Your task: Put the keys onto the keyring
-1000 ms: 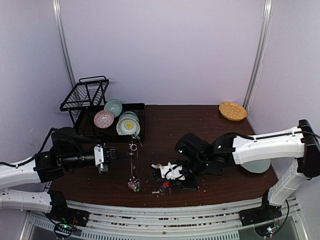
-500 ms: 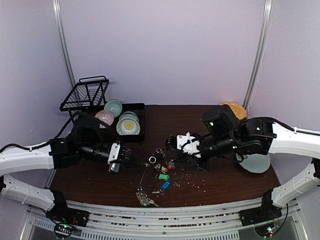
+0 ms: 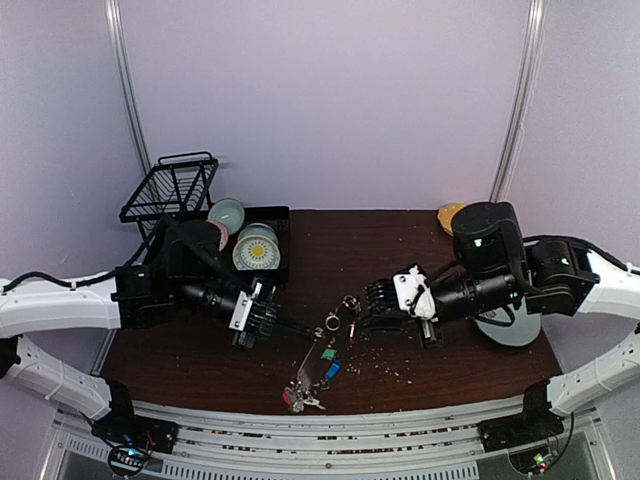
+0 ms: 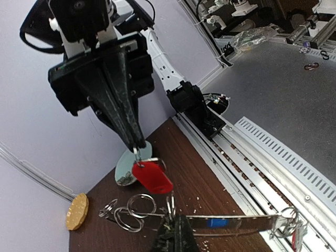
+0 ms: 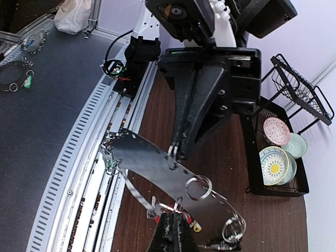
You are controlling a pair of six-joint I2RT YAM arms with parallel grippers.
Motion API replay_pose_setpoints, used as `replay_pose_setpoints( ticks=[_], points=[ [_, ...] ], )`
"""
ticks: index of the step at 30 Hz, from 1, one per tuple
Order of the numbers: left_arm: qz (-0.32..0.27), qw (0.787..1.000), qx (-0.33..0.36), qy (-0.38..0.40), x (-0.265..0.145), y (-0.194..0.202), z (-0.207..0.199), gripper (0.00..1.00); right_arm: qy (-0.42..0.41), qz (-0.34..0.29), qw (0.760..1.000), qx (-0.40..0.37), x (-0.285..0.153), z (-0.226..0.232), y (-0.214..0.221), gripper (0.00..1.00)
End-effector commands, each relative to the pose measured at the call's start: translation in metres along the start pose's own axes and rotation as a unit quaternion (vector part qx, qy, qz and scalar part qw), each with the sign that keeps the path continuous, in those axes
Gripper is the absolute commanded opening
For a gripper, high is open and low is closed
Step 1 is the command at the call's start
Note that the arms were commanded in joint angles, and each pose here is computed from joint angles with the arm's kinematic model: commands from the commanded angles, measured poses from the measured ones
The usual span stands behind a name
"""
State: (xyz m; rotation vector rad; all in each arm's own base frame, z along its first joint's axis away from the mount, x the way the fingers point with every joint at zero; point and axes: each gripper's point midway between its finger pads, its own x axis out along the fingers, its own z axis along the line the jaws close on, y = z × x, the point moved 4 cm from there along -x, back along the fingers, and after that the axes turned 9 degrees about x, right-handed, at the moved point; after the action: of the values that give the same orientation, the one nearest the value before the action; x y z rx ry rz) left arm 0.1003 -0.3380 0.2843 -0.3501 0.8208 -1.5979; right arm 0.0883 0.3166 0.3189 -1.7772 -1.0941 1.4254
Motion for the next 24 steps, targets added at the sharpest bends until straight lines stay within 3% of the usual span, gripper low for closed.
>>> replay_pose_setpoints(
  ticks=[1, 8, 12, 17, 21, 24],
  points=[
    [-0.002, 0.992, 0.125, -0.036, 0.002, -0.032, 0.024, 0.00, -0.022, -0.046, 0.998, -0.030, 0.003, 0.011, -0.012, 0.00],
    [0.104, 0.962, 0.244, -0.063, 0.014, -0.034, 0.020, 0.00, -0.009, -0.032, 0.999, -0.043, 0.005, 0.011, 0.000, 0.00],
    [0.124, 0.947, 0.288, -0.076, 0.008, -0.037, 0.023, 0.00, -0.002, -0.038, 0.999, -0.027, 0.006, 0.011, 0.002, 0.00],
    [0.111, 0.946, 0.299, -0.065, 0.011, -0.045, 0.024, 0.00, 0.016, -0.052, 0.999, -0.007, 0.001, 0.005, -0.006, 0.00],
    [0.166, 0.938, 0.293, -0.077, 0.012, -0.024, 0.025, 0.00, 0.029, -0.051, 0.997, 0.042, -0.001, 0.000, -0.007, 0.00],
    [0.208, 0.915, 0.320, -0.134, 0.003, -0.013, 0.031, 0.00, 0.035, -0.052, 0.994, 0.090, -0.006, -0.003, -0.005, 0.00]
  ],
)
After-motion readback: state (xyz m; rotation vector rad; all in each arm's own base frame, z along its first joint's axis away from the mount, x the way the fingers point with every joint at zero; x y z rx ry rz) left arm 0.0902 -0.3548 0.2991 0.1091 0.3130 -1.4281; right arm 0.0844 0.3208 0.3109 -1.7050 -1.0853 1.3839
